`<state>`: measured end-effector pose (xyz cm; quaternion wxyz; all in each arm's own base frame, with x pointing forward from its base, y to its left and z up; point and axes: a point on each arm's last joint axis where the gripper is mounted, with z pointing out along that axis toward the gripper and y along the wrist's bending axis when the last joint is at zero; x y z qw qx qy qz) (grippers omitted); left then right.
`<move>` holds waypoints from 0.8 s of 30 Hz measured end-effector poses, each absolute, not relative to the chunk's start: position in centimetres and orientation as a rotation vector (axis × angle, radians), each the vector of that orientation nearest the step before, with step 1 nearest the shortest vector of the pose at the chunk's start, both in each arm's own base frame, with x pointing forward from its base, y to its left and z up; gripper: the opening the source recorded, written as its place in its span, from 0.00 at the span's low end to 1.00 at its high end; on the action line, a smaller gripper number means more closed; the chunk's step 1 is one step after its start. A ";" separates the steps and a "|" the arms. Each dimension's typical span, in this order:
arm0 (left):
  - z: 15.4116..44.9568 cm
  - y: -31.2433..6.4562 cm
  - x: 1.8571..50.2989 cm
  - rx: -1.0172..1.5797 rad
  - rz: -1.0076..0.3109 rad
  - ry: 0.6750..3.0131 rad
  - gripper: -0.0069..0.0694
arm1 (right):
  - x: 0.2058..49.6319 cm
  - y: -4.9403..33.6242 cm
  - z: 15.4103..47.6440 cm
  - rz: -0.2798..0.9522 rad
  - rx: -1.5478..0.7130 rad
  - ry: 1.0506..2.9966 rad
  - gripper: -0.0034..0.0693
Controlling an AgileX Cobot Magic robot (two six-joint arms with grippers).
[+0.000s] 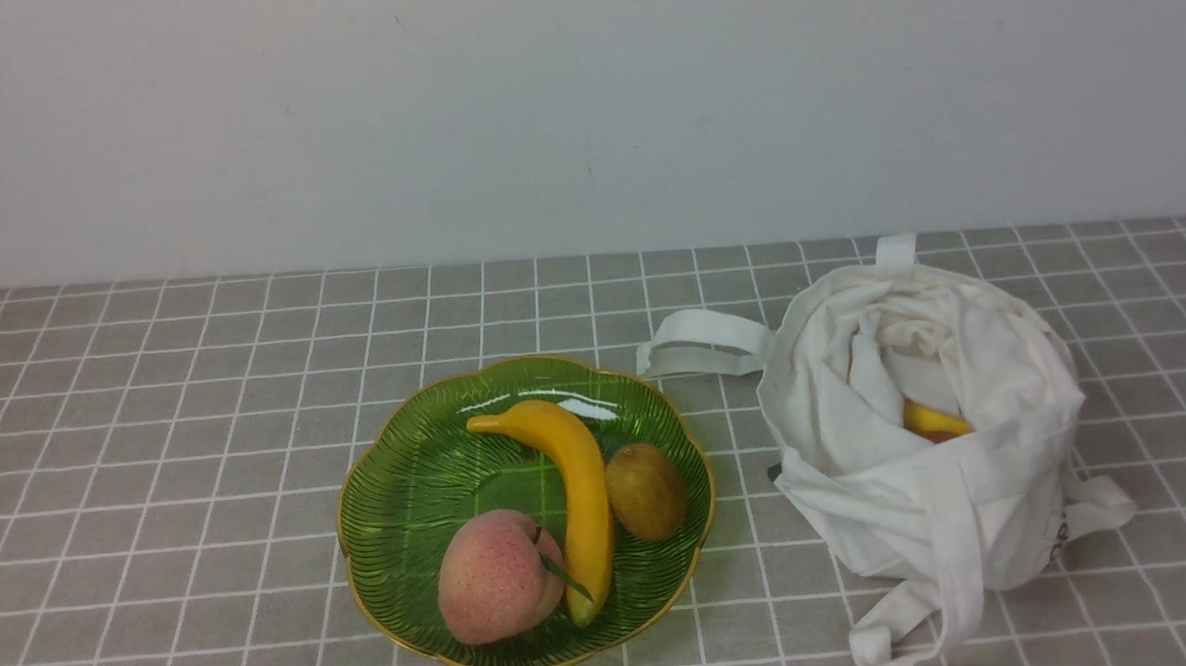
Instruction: Take the fruit out of the bag on the grey coffee tablecloth and place them on the plate.
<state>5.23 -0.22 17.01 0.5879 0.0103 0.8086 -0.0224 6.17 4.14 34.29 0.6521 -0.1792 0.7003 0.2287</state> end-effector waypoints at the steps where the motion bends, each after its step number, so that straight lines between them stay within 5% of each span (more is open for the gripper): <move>1: 17.0 -0.2 5.2 0.024 -0.052 1.884 0.08 | 5.9 4.0 33.9 0.523 -0.405 1.590 0.03; 11: 17.0 -0.2 5.2 0.024 -0.052 1.884 0.08 | 5.2 3.8 31.6 0.608 -0.364 1.624 0.03; 24: 17.0 -0.2 5.2 0.024 -0.052 1.884 0.08 | 5.2 3.6 31.6 0.494 -0.445 1.572 0.03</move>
